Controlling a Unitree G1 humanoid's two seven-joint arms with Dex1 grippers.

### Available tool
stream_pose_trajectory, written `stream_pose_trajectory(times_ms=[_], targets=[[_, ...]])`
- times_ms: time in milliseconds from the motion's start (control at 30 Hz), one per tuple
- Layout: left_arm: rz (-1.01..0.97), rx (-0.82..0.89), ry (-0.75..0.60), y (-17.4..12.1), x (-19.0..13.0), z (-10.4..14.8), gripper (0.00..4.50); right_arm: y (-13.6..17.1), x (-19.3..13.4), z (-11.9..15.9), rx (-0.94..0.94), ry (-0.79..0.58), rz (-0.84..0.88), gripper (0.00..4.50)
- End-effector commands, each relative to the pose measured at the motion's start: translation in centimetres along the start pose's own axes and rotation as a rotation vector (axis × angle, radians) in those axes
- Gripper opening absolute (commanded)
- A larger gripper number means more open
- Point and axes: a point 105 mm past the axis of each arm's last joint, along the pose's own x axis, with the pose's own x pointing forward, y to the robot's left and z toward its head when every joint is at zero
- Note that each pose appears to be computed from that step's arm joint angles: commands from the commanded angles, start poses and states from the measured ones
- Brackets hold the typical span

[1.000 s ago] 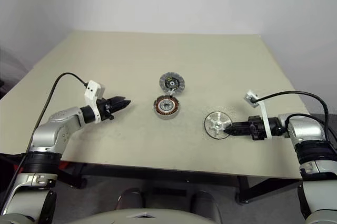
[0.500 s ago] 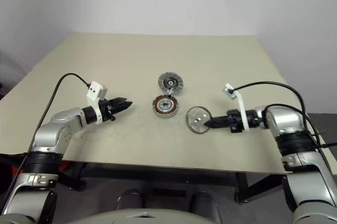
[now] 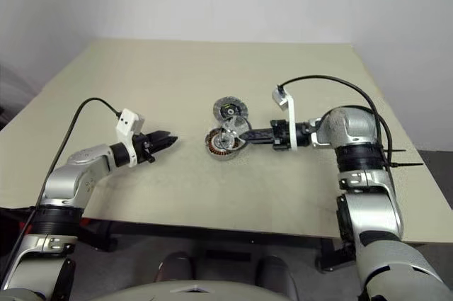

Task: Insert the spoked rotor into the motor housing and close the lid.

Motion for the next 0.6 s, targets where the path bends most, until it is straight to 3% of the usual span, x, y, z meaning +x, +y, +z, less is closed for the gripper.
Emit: stream_pose_trajectory(times_ms=[33,600], targets=[[0.006,0.038,-0.027,0.0,-0.4,1.2,1.94,1.6,0.2,1.1,0.014,-0.035,0.052,0.37],[0.007,0.047,-0.023,0.0,-0.7,1.4,1.94,-2.2,4.2,-0.2,0.185,-0.107,-0.079,0.37]])
